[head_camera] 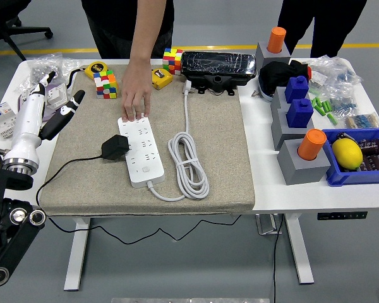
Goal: Pick up the plug,place it near the board,insert it into the board,press the button
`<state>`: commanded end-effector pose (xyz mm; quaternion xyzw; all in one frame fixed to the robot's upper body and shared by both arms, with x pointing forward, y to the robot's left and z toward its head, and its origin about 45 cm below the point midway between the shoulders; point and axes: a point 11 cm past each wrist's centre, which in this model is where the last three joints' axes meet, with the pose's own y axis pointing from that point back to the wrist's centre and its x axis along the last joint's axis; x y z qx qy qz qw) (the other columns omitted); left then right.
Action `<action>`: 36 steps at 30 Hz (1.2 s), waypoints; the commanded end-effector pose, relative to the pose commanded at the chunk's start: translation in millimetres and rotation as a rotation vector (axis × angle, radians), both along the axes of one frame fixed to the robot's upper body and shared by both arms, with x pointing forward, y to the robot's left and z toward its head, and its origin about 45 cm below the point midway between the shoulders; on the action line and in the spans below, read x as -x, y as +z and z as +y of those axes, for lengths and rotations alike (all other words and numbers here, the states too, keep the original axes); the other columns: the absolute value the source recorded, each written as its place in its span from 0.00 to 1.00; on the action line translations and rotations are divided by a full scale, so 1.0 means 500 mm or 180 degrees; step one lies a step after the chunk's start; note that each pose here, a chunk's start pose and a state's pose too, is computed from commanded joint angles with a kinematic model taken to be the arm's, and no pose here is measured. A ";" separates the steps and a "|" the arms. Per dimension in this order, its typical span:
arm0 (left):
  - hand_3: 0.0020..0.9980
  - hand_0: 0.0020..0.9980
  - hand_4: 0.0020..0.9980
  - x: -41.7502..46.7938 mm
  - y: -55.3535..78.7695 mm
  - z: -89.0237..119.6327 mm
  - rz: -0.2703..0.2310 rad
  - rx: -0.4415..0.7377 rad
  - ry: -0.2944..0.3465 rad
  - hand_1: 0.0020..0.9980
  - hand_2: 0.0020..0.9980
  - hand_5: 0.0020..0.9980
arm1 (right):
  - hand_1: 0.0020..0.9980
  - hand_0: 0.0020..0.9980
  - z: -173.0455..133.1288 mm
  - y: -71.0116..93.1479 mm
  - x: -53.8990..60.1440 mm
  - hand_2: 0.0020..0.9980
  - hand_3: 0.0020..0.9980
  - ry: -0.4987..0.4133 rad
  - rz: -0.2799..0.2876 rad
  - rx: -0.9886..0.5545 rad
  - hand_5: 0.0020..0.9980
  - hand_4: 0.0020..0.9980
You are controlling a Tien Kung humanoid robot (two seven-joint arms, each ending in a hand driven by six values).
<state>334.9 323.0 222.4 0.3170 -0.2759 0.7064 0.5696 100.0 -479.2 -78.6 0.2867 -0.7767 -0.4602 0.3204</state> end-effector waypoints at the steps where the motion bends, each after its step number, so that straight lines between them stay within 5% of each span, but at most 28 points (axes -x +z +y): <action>1: 0.92 0.98 1.00 0.005 -0.001 0.003 0.0089 -0.0087 -0.0003 0.96 0.93 1.00 | 0.79 0.83 0.000 0.000 -0.001 0.77 0.81 0.0000 -0.0001 -0.0001 1.00 1.00; 3: 0.92 0.98 1.00 0.012 -0.001 0.001 0.0198 -0.0173 -0.0060 0.96 0.93 1.00 | 0.79 0.83 -0.001 0.000 0.000 0.77 0.81 -0.0002 0.0001 0.0001 1.00 1.00; 4: 0.84 0.87 1.00 0.014 0.000 -0.001 0.0223 -0.0209 -0.0088 0.87 0.84 1.00 | 0.79 0.83 -0.001 0.001 0.000 0.76 0.81 -0.0004 0.0002 0.0001 1.00 1.00; 9: 0.84 0.87 1.00 0.032 -0.005 -0.026 0.0343 -0.0278 -0.0293 0.87 0.84 1.00 | 0.79 0.83 -0.004 0.002 0.000 0.76 0.81 -0.0014 0.0000 0.0009 1.00 1.00; 10: 0.77 0.79 1.00 0.034 -0.007 -0.031 0.0353 -0.0271 -0.0325 0.79 0.78 1.00 | 0.79 0.83 -0.004 0.002 0.000 0.76 0.81 -0.0015 0.0000 0.0009 1.00 1.00; 22: 0.76 0.80 1.00 0.054 -0.059 -0.098 0.0615 -0.0092 -0.0713 0.78 0.77 1.00 | 0.78 0.83 -0.004 0.002 -0.003 0.76 0.81 -0.0010 -0.0009 0.0008 1.00 1.00; 36: 0.76 0.82 1.00 0.050 -0.096 -0.110 0.0737 -0.0075 -0.0788 0.79 0.77 1.00 | 0.77 0.83 -0.006 0.003 -0.003 0.76 0.81 -0.0016 -0.0009 0.0014 1.00 1.00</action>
